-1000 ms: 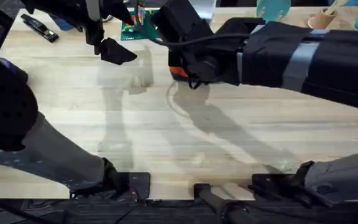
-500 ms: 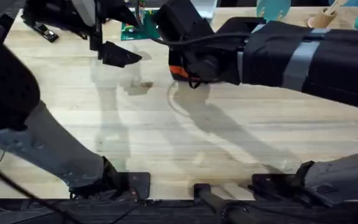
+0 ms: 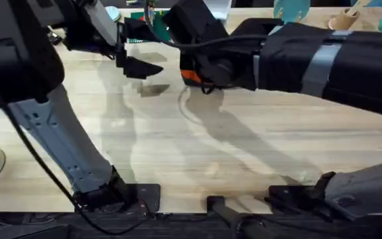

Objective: Unzip the bag, pick up the pens from the table one at a time and place them inside, then zip the bag closed.

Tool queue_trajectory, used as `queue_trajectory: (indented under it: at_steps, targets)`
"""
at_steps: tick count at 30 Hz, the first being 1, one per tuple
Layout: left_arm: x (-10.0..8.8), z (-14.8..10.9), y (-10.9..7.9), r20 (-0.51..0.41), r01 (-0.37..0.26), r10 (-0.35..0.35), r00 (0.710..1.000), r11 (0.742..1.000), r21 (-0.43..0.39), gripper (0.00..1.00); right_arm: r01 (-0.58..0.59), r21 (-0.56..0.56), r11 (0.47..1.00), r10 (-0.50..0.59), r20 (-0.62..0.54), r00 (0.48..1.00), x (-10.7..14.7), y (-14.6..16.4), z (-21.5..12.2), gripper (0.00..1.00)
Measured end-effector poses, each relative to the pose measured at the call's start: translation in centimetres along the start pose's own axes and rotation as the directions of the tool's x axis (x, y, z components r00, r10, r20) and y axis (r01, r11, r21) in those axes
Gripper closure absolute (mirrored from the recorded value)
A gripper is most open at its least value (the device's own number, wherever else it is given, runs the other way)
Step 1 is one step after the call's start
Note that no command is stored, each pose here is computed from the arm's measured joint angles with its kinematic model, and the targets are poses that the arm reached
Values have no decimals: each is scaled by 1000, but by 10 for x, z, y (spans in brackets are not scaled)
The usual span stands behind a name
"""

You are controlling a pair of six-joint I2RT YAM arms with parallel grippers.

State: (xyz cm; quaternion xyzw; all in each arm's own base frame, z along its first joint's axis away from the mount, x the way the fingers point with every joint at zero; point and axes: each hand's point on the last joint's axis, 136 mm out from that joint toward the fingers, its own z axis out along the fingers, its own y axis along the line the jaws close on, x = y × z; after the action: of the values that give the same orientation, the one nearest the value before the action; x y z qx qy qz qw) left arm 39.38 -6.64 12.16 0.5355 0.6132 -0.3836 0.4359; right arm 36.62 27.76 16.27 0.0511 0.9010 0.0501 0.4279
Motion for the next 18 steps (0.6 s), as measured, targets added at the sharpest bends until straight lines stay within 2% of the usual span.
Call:
queue_trajectory:
  at_steps: [7, 18]
  targets:
    - [10, 26, -2, 36, -8, 7, 999, 999, 49, 6, 0, 0, 1000, 0, 0, 1000, 0, 0, 0, 971]
    - [2, 58, -10, 49, -72, 67, 997, 991, 116, 6, -2, -2, 1000, 2, 2, 1000, -1, 1, 0, 969]
